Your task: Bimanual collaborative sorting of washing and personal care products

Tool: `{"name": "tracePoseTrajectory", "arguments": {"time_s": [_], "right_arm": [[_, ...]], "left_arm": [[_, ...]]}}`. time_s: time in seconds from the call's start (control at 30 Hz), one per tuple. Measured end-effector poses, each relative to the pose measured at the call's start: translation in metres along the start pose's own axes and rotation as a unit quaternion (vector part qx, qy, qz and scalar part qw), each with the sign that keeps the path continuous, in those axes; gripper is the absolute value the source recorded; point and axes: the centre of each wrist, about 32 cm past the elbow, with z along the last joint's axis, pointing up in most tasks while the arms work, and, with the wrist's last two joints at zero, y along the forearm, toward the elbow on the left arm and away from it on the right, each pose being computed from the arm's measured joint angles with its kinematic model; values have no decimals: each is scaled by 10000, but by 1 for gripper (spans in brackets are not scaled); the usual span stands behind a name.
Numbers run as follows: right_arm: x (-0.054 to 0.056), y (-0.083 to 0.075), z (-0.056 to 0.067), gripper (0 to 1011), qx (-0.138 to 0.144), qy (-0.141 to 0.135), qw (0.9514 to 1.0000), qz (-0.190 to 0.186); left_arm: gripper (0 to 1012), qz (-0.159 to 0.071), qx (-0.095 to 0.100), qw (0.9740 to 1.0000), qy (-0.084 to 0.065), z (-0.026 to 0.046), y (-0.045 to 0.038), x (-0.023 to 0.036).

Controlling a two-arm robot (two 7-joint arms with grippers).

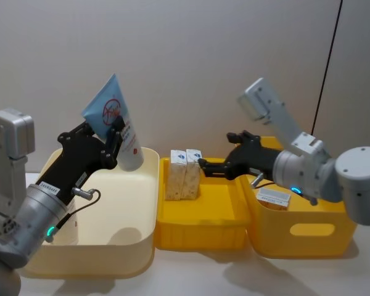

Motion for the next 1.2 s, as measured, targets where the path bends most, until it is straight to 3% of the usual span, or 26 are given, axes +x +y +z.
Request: {"name": "tracePoseTrajectory", "arguments": {"time_s": [0.43, 0.67, 0.93, 1.2], "right_arm": [[-58, 237, 112, 1001, 183, -661, 9952, 701], [-76, 377, 194, 1001, 209, -1103, 9870, 1149], [-80, 528, 281, 1001, 215, -1633, 9730, 1614], [-78, 602, 330, 1001, 231, -1834, 9673, 1737]], "left_arm": [[250, 110, 19, 9999, 79, -34, 77, -23], [250, 128, 10, 9998, 123, -44, 91, -36], [250, 123, 0, 9998, 182, -55, 105, -54], [251, 137, -31, 9995, 271, -74, 119, -78]]}}
